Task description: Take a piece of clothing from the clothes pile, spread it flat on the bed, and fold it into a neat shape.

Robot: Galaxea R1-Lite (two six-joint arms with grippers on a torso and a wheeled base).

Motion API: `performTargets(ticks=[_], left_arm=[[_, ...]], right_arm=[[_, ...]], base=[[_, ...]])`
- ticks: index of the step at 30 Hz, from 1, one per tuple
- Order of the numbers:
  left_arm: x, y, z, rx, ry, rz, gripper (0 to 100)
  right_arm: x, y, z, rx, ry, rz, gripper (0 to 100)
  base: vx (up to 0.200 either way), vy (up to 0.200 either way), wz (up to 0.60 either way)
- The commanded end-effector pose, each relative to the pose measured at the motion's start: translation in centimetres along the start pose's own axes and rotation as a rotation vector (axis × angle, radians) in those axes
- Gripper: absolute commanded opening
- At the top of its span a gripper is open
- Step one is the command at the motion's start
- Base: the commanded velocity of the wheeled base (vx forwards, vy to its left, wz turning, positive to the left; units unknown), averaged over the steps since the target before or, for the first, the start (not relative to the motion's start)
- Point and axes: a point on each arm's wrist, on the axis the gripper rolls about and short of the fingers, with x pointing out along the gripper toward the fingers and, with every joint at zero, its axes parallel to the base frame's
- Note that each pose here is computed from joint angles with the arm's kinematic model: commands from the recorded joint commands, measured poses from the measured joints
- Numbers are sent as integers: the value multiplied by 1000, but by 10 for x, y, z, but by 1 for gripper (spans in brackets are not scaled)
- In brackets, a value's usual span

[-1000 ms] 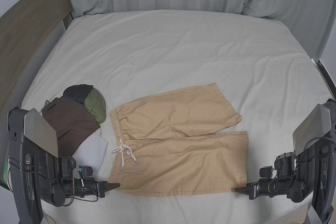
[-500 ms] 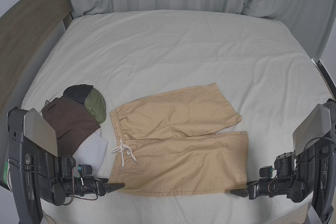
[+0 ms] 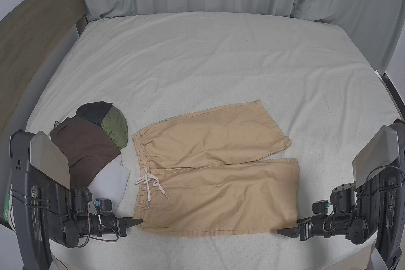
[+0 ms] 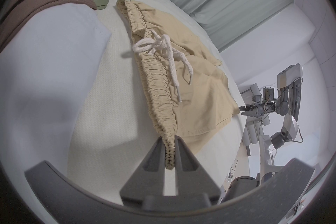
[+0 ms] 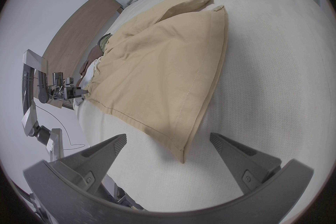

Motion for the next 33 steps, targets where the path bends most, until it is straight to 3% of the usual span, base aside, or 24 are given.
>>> performTargets(ticks=[1, 12, 13, 33], left_arm=[[0, 1, 0, 3, -1, 1, 0], [4, 4, 1, 31, -8, -25, 0], [4, 5, 1, 30, -6, -25, 0], [-5, -2, -11, -12, 42, -21, 0]], right_arm=[[0, 1, 0, -2, 0, 2, 100], [2, 1, 1, -6, -2, 1, 100], [2, 0, 0, -5, 0, 1, 0], [0, -1, -7, 10, 39, -11, 0]], base=[[0, 0, 0], [0, 0, 0], [0, 0, 0], [0, 0, 0]])
